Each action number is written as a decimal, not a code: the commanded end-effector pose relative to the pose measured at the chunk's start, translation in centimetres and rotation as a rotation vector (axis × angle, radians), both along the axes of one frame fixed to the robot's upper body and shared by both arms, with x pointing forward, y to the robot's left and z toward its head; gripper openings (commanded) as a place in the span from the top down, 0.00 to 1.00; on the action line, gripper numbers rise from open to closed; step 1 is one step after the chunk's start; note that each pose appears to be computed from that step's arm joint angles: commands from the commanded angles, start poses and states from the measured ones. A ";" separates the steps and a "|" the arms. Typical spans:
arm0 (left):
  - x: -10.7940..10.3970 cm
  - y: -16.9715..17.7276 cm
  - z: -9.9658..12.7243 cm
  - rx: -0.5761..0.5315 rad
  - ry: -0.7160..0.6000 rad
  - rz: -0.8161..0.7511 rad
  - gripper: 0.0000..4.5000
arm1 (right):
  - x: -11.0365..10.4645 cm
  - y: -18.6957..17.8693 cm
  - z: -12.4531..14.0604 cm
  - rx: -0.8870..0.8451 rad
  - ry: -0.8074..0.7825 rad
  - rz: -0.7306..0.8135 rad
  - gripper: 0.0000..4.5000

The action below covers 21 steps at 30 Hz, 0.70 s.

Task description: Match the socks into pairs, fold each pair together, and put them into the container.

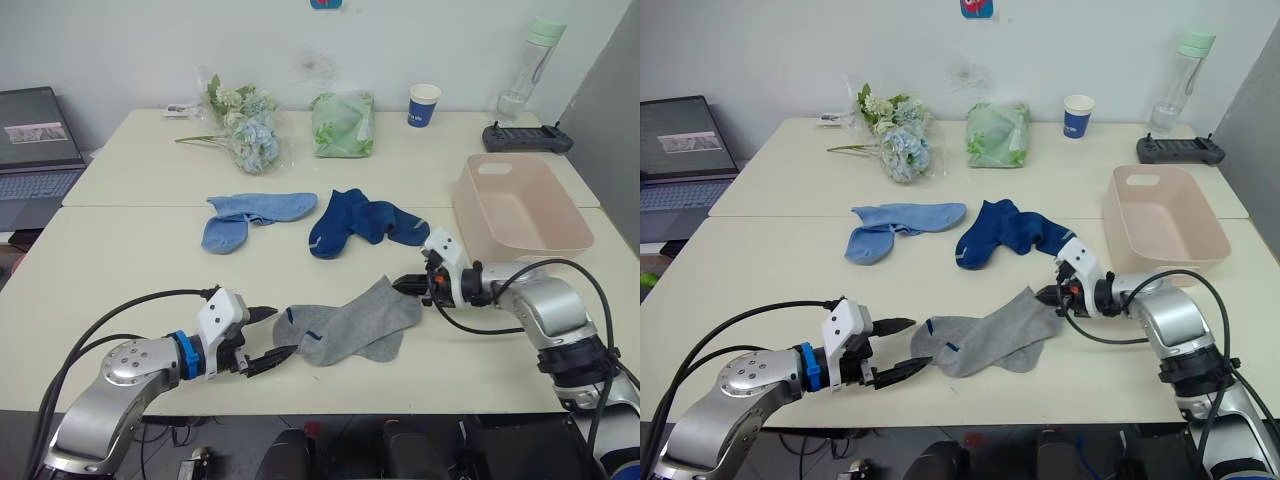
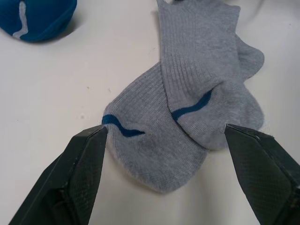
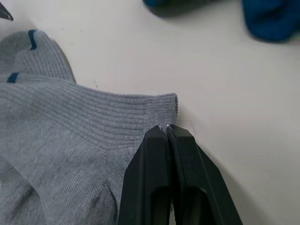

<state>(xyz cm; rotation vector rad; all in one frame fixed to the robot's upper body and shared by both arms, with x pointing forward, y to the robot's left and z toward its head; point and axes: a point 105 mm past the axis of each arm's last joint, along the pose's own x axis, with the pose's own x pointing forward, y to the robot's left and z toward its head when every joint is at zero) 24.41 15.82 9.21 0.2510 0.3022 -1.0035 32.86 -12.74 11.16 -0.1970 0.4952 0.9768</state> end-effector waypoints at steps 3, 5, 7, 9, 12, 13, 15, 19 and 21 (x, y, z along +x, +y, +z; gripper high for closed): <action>2.1 -1.8 -0.6 0.021 -0.041 0.000 0.09 | -0.6 -1.1 1.5 0.019 -0.041 -0.035 0.99; 3.0 -2.7 -0.6 0.005 -0.048 0.012 0.09 | -0.9 -1.1 1.3 0.022 -0.035 -0.040 0.99; 3.5 -3.6 -0.8 0.005 -0.052 0.005 0.09 | -1.1 -0.9 1.1 0.022 -0.031 -0.042 0.99; 3.6 -4.3 -1.0 0.011 -0.048 -0.015 0.09 | -1.2 -0.8 0.9 0.023 -0.029 -0.042 0.99; 3.3 -4.7 -1.4 0.023 -0.033 -0.043 0.09 | -1.3 -0.6 0.9 0.028 -0.030 -0.048 0.99; 3.2 -4.8 -1.5 0.030 -0.032 -0.056 0.09 | -1.3 -0.6 1.0 0.030 -0.030 -0.050 0.99; 3.0 -4.8 -1.8 0.043 -0.031 -0.071 0.13 | -1.3 -0.5 1.0 0.032 -0.032 -0.052 1.00; 2.8 -4.9 -2.0 0.051 -0.025 -0.092 0.37 | -1.4 -0.5 1.1 0.031 -0.036 -0.055 1.00; 2.8 -5.0 -2.0 0.054 -0.026 -0.108 0.51 | -1.5 -0.6 1.1 0.032 -0.036 -0.061 1.00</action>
